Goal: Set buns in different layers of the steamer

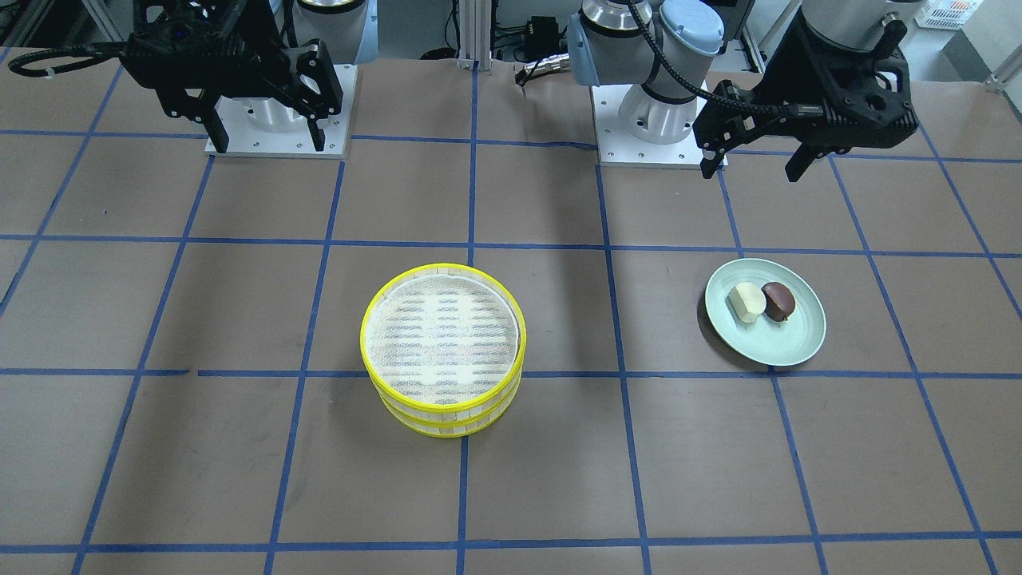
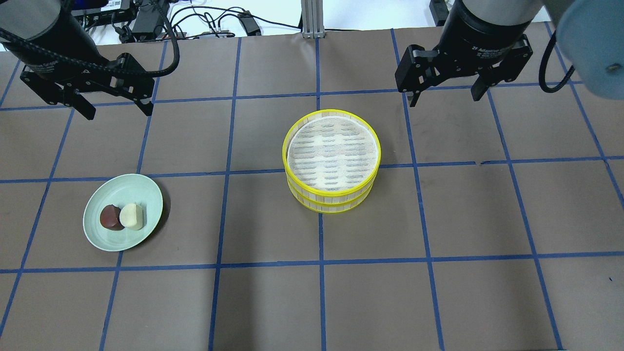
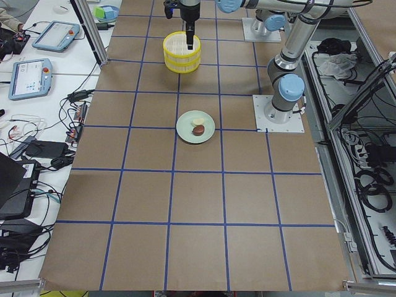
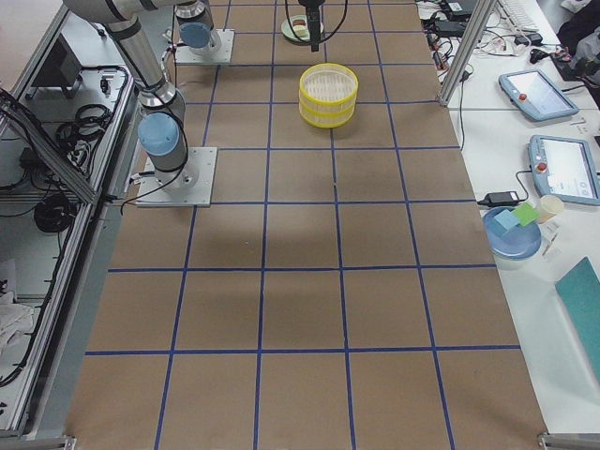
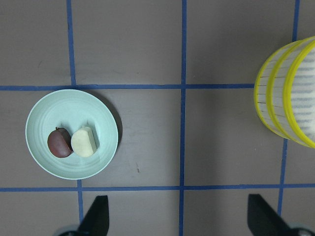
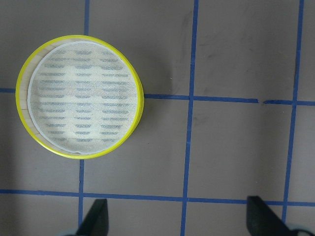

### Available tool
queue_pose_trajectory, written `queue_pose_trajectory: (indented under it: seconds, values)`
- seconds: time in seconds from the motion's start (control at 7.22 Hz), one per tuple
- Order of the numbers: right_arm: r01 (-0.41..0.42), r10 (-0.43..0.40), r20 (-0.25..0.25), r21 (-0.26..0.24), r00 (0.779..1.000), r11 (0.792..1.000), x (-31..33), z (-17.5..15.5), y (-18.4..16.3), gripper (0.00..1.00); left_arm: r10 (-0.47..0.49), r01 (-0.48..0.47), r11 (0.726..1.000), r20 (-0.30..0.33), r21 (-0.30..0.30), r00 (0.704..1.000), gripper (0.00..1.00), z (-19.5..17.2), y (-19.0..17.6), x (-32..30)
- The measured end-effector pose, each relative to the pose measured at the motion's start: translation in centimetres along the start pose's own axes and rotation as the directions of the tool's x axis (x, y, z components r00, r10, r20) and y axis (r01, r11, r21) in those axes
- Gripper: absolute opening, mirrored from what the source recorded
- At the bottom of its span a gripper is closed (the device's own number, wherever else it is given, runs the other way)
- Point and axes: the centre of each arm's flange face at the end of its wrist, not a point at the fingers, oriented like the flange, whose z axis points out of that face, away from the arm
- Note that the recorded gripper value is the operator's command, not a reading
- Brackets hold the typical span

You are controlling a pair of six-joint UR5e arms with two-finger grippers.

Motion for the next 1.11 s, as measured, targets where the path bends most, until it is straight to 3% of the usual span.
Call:
queue_pose_trajectory:
  seconds: [0.28,0.55,0.97,1.11]
  values:
    - [0.001,-0.001,0.002,-0.022,1.000,1.000,-0.2,1.3,-0.4,0.99,-0.033,0.033,0.999,0.002,0.005,0.999,1.00,0.8,-0.6,-1.6]
    - [-0.008,0.008,-0.001,-0.081,1.000,0.997,-0.5,5.5,-3.0,0.97,-0.121,0.120,0.992,-0.004,-0.026,0.993,1.00,4.6,-1.8,-6.7]
    - [-0.022,0.022,-0.002,-0.105,1.000,0.994,-2.0,17.3,-7.4,0.92,-0.206,0.204,0.973,-0.007,-0.112,0.979,1.00,15.4,-3.3,-11.6]
    - [-0.024,0.024,0.005,-0.113,1.000,0.993,-2.3,21.0,-7.6,0.81,-0.210,0.207,0.965,-0.001,-0.160,0.978,1.00,18.2,-3.6,-12.1]
